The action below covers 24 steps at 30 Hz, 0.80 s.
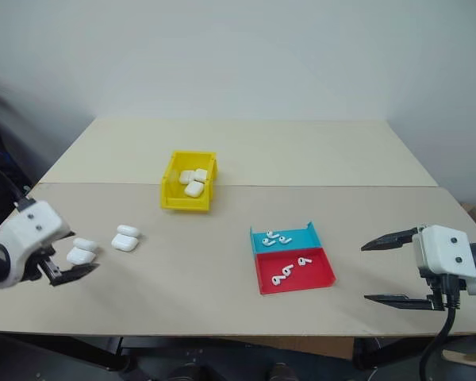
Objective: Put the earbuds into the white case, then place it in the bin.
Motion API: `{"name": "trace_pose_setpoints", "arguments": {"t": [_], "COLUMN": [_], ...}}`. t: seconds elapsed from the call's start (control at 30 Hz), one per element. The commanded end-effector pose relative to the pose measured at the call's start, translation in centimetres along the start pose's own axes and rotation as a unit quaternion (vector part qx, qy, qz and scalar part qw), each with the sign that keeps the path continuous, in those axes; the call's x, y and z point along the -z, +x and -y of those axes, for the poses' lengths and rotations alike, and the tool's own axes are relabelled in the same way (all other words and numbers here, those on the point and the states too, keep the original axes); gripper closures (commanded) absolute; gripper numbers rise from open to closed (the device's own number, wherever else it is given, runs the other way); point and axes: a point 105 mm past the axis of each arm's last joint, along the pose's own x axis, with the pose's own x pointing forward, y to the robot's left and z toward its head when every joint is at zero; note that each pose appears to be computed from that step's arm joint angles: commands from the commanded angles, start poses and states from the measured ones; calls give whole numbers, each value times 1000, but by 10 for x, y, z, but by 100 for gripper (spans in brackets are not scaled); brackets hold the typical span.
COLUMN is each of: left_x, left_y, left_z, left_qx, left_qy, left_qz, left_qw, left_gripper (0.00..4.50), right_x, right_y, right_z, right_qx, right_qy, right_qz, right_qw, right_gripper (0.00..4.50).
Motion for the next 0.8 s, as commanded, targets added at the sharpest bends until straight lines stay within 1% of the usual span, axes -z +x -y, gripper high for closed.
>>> {"name": "trace_pose_setpoints", "arguments": {"t": [0.03,0.13,0.23,0.33,0.4,0.47,0.8], "left_x": [9,13,17,24,27,30,46], "left_y": [1,2,6,10,10,14,36], "left_z": [-12,-32,-49,-61,-63,-65,-67], "left_qx": [-10,-28,-36,-37,-26,-19,39], "left_qy": [-54,-92,-140,-161,-154,-169,-200], "left_qz": [-64,-96,-112,-135,-149,-158,-202], "left_qw": [996,991,983,977,976,973,958], "left_gripper": [0,0,0,0,0,0,0], "right_x": [-3,-3,-3,-3,-4,-4,6], "right_y": [2,5,7,6,5,6,14], "right_z": [1,0,1,4,6,6,-3], "right_qx": [4,3,1,6,16,20,14], "right_qy": [-2,5,9,12,21,30,43], "right_qz": [-7,-8,-14,-21,-15,-8,-24], "right_qw": [1000,1000,1000,1000,1000,999,999], "right_gripper": [3,3,3,3,3,3,3]}}
